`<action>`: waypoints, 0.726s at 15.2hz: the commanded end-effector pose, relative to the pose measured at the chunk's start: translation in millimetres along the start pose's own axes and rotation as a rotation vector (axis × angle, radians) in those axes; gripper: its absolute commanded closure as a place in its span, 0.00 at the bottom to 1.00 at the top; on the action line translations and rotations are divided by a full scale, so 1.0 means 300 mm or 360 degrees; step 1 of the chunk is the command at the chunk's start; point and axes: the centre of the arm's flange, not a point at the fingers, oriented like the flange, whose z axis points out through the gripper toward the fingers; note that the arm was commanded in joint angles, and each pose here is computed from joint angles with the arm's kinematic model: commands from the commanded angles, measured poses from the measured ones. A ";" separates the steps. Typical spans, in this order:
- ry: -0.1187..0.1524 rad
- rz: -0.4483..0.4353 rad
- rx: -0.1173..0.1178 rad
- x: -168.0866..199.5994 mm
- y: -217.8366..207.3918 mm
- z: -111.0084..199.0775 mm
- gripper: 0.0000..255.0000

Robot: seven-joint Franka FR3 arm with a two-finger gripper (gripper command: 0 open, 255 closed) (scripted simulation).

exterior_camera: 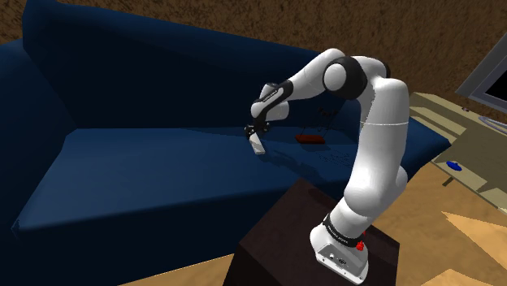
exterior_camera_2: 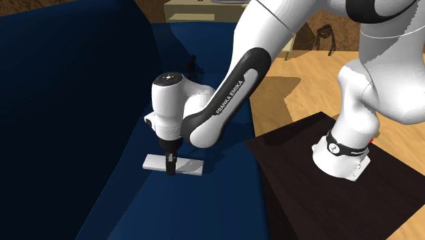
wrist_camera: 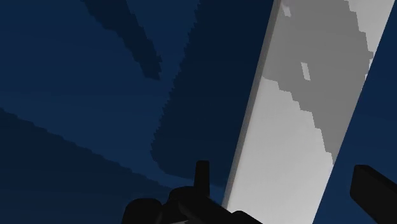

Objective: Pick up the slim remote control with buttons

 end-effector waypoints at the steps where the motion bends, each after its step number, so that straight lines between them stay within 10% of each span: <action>1: 0.0001 0.0000 0.0000 -0.002 0.001 0.005 1.00; 11: 0.0001 0.0000 0.0000 0.001 0.001 -0.012 1.00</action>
